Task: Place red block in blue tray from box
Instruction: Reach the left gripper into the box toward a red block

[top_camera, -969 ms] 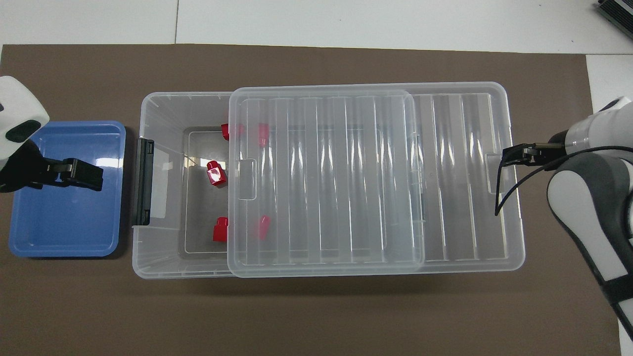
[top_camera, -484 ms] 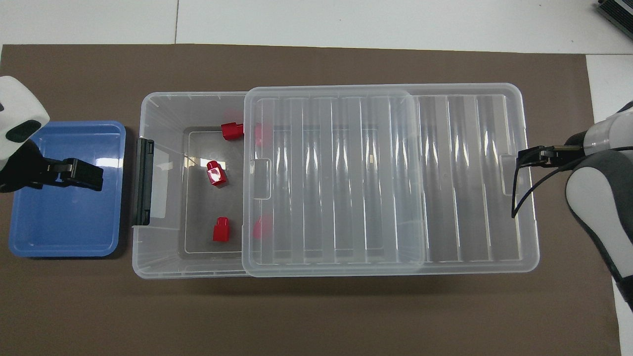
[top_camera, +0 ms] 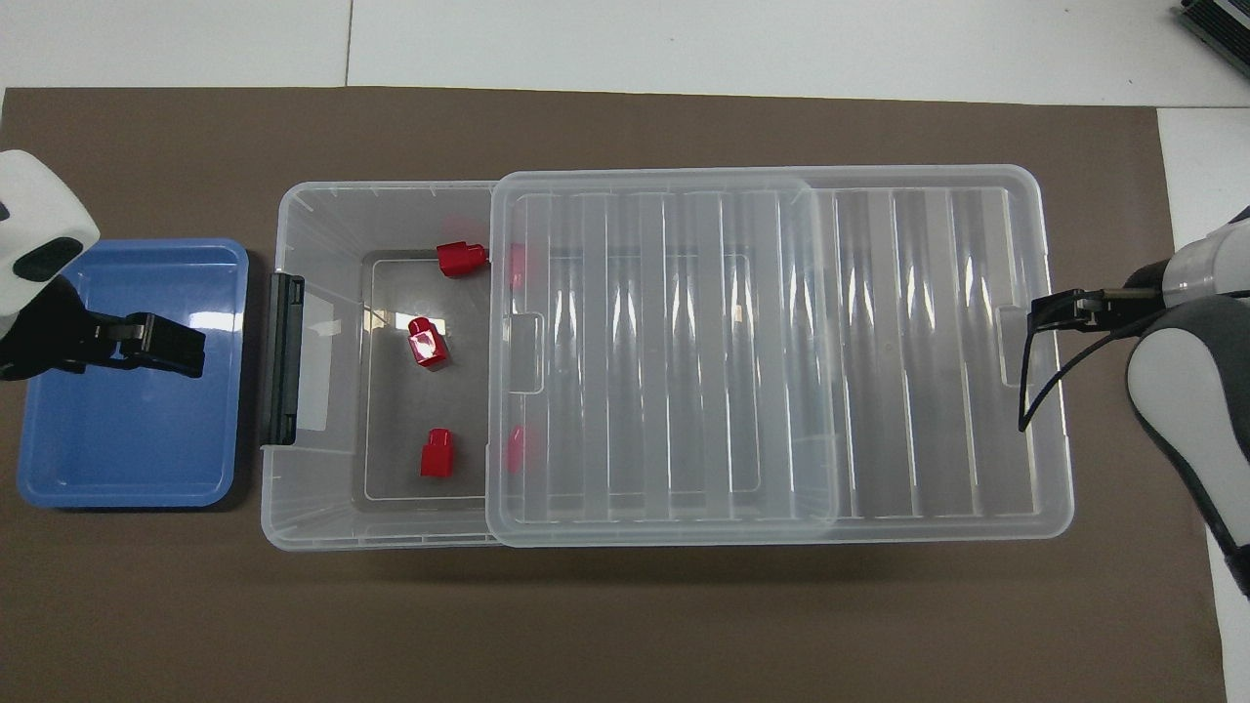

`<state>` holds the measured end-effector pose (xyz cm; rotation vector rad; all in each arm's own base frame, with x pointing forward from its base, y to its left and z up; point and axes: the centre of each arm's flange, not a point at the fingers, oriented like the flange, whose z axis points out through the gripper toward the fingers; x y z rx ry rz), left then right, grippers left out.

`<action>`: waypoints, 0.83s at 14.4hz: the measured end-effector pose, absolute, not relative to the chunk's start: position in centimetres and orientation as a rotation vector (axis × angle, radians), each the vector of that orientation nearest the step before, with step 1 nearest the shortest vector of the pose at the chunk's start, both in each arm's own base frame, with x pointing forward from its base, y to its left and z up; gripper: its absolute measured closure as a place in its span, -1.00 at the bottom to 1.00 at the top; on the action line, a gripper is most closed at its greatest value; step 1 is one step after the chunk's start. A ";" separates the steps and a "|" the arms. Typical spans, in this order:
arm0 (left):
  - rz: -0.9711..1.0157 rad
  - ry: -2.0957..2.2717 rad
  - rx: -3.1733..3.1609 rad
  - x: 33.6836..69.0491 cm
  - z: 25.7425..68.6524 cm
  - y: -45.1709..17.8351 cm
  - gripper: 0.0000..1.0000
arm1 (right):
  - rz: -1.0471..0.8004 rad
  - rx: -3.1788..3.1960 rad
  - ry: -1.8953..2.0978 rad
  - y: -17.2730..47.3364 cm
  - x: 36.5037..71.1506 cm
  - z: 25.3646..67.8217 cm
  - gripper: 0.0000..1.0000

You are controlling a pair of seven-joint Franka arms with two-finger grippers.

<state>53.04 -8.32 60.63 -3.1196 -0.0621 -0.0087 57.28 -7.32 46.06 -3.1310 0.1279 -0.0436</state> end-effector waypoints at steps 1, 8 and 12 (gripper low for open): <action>-0.062 -0.107 -3.126 53.2 59.6 -9.1 -1.00 | -0.044 -3.131 0.127 -7.3 57.3 46.1 -0.95; -0.183 -0.409 -3.144 51.5 51.6 -17.1 -1.00 | -0.064 -3.132 0.108 -6.6 57.1 47.4 -0.97; -0.199 -0.396 -3.151 53.3 45.9 -19.6 -1.00 | -0.041 -3.130 0.129 -4.5 55.4 51.6 -0.98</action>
